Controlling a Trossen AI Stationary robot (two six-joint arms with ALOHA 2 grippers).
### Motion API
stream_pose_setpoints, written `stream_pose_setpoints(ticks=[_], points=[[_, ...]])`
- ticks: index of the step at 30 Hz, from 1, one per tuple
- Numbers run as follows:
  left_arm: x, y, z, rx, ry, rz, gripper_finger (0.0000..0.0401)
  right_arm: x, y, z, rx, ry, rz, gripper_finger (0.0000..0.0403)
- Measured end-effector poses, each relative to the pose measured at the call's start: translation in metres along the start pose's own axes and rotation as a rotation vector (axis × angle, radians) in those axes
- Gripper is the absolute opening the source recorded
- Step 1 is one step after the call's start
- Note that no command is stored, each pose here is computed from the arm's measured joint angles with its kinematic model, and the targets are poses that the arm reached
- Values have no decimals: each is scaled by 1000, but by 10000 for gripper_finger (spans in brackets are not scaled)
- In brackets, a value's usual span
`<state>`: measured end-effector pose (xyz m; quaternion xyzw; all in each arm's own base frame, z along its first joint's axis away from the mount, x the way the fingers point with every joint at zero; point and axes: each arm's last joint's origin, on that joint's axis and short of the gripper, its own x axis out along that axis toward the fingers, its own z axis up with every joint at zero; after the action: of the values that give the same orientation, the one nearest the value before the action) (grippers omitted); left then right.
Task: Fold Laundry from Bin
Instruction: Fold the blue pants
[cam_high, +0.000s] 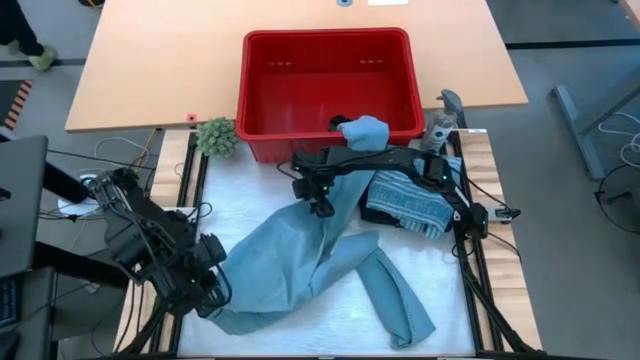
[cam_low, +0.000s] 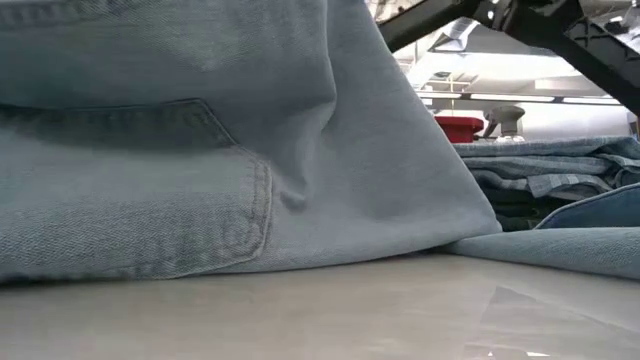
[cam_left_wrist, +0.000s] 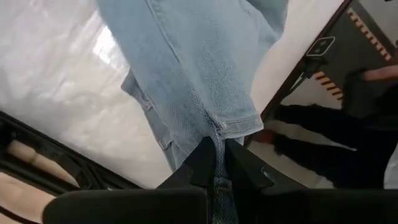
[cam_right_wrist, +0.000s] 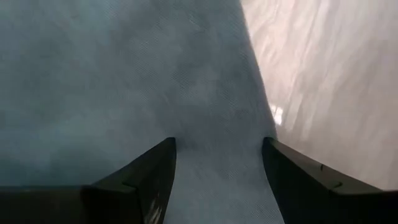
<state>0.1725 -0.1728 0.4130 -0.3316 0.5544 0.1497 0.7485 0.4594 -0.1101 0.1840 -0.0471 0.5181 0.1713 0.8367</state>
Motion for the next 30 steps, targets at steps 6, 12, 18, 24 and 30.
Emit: stream_pose_setpoints(ticks=[6,12,18,24,30], points=[[-2,-1,-10,-47,11,-7,14,4,0,-7,-67,76,-4,265],[-3,-1,-18,-60,5,-12,14,-30,-3,3,-94,41,-127,265],[-3,-1,-19,-51,-13,-10,14,-39,-19,2,-121,2,-181,265],[-3,-1,-19,-35,-13,-9,15,-37,-23,-13,-91,24,-80,265],[-3,0,-19,-23,-13,3,15,-27,-27,-30,-105,78,-68,265]])
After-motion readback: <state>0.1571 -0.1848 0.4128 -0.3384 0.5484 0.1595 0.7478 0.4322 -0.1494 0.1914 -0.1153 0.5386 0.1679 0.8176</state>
